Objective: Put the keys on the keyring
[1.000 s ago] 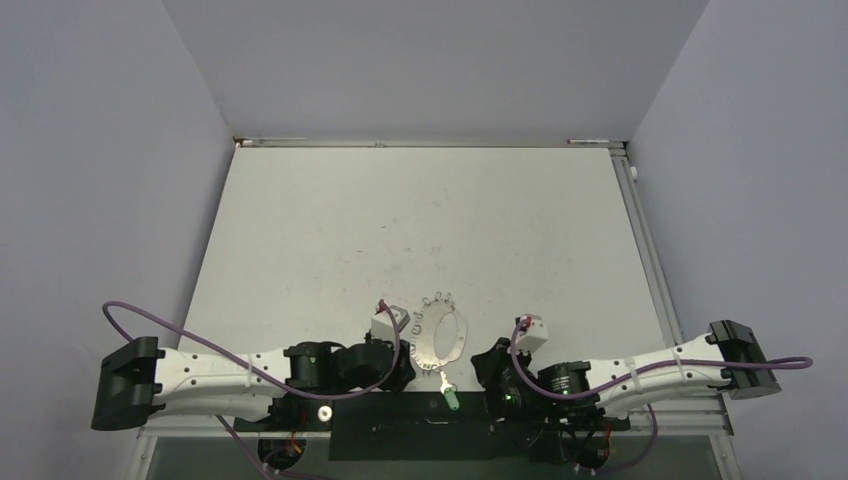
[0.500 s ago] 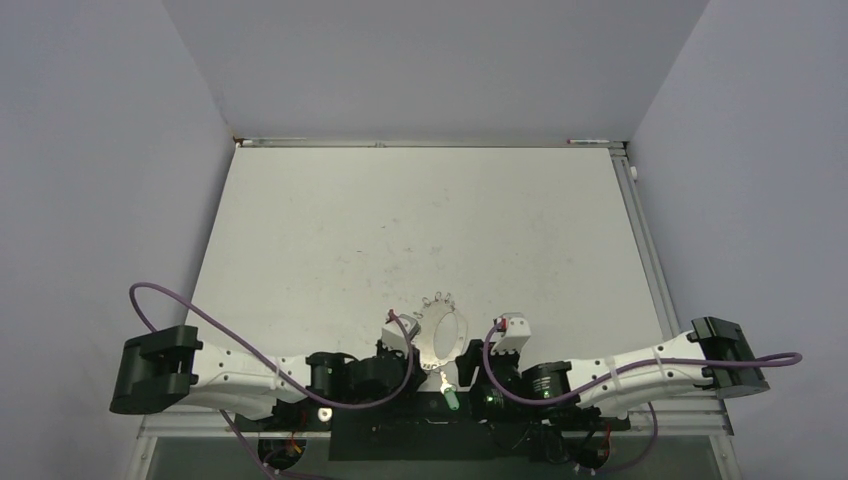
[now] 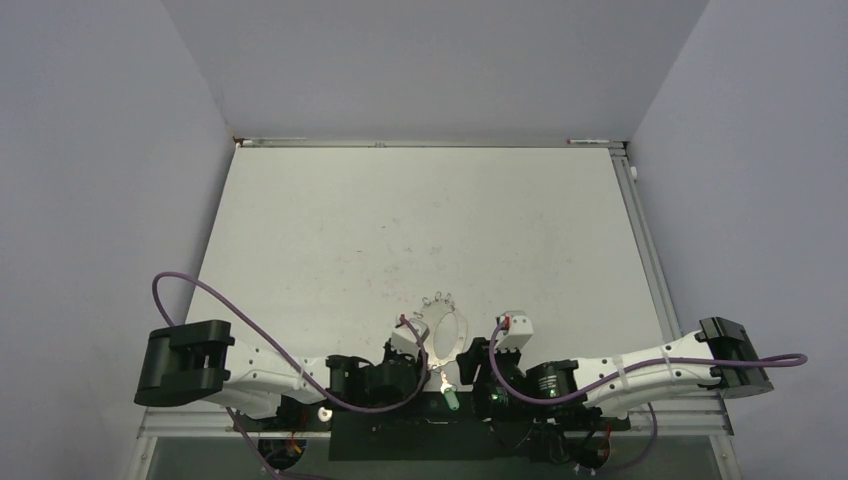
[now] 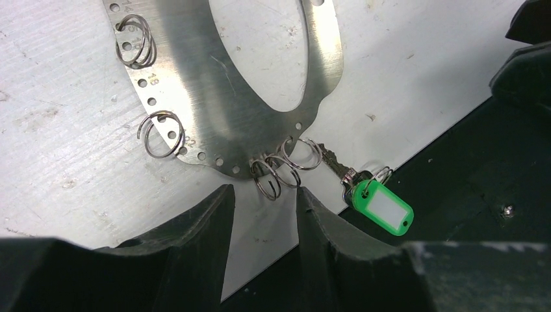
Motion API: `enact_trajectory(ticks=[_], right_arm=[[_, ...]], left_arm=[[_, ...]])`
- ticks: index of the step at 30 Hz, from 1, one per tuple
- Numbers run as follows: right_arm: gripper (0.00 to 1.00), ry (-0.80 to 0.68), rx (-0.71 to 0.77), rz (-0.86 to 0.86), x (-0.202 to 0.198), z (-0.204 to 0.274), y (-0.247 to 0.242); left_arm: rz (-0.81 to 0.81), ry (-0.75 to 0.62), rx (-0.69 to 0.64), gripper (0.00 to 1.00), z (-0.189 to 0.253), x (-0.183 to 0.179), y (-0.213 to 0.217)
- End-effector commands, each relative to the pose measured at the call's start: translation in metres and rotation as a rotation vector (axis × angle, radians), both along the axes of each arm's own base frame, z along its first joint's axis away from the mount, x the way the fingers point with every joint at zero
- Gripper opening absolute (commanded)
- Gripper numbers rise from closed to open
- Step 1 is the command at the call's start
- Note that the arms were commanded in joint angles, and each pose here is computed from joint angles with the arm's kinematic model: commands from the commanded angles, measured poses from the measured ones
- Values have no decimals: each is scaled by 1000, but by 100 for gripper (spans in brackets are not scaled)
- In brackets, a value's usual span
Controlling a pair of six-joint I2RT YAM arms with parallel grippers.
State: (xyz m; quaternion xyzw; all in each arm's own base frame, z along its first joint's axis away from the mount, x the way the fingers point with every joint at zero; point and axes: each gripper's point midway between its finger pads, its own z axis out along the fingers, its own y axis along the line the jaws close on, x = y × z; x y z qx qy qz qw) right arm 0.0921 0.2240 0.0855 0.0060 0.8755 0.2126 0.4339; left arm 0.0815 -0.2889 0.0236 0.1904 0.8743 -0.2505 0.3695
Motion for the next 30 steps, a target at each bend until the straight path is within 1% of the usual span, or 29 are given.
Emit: enact_trajectory(ticks=[1,5,10,12,14,16,21,23,25,27,30], right_arm=[[50,-36,31,-20,7,9,1],[49,-36,36,-16,7,10,2],[48,-38,38,-9,6,11,4],[47,-42,34,-3,6,12,5],[46,-54,30,11,7,14,7],[45,-84,9,31,8,17,9],[46,-221,-73,85,19,38,11],[46,-283,-100,119,23,51,13],[46,-338,-101,163,25,70,18],[46,-385,-84,210,27,90,21],[46,-453,23,361,27,122,36]], left_arm=[[4,-40,-47,37,16,3,-16],[27,-71,-22,29,14,7,-12],[36,-92,-1,24,8,11,-12],[18,-97,-11,20,7,10,-15],[-14,-113,-32,14,8,8,-18],[-39,-139,-59,0,12,9,-19],[-82,-222,-52,0,33,14,-11],[-91,-248,-97,0,49,16,-13],[-97,-280,-113,0,65,18,-14],[-92,-321,-106,0,85,23,-11],[-91,-384,-124,0,121,29,-5]])
